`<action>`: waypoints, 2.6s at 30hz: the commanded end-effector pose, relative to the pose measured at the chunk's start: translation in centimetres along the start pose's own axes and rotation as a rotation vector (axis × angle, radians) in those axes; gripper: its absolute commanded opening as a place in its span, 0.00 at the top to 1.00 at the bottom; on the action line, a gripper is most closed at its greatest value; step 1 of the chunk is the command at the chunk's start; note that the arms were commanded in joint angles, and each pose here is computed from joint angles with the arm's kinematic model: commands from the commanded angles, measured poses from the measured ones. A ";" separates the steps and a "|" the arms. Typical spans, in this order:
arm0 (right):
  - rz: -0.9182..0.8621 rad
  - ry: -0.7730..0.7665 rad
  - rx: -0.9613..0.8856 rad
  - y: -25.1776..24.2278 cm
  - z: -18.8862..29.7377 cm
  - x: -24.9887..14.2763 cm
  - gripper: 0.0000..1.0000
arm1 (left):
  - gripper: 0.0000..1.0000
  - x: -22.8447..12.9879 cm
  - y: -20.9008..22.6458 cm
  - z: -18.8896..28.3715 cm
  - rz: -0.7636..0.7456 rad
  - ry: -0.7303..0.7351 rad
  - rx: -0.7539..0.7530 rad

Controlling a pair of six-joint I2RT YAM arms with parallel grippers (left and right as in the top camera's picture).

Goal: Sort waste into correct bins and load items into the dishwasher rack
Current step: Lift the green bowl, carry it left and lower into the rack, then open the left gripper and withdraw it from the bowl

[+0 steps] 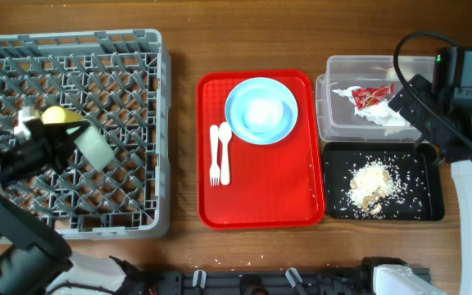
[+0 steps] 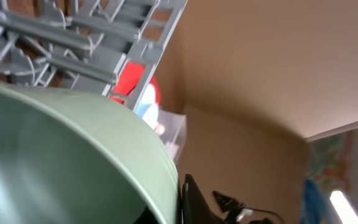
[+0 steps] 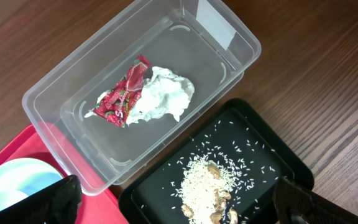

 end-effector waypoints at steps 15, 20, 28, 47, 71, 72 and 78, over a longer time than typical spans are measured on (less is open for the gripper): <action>-0.004 -0.011 -0.026 -0.2 -0.1 0.2 0.00 | 0.39 0.9 4.2 5.0 0.120 -0.141 0.070; -0.004 -0.011 -0.025 -0.2 0.0 0.2 0.00 | 0.36 0.5 2.4 5.7 0.063 -0.166 0.073; -0.004 -0.011 -0.026 -0.2 0.0 0.2 0.00 | 0.37 -1.7 -1.3 8.8 0.112 -0.424 0.447; -0.004 -0.011 -0.026 -0.2 0.0 0.2 0.00 | 0.96 -1.6 -2.1 3.6 0.093 -0.474 0.756; -0.004 -0.011 -0.025 -0.2 0.0 0.2 0.00 | 0.96 -2.3 2.1 3.1 0.330 -0.667 1.105; -0.004 -0.011 -0.026 -0.2 -0.1 0.2 0.00 | 0.96 -2.5 1.9 3.2 0.331 -0.667 1.105; -0.004 -0.011 -0.026 -0.2 -0.1 0.2 0.00 | 0.96 -6.7 -2.1 1.0 0.070 -0.347 0.761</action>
Point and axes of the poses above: each gripper's point midway between its finger pads, its own z axis back along the fingers, its own y axis along the line the jaws close on, x = y × z, the point moved 10 cm from there along z, back along the fingers, and after that the axes turned 10 degrees about z, right-handed, at the moved point
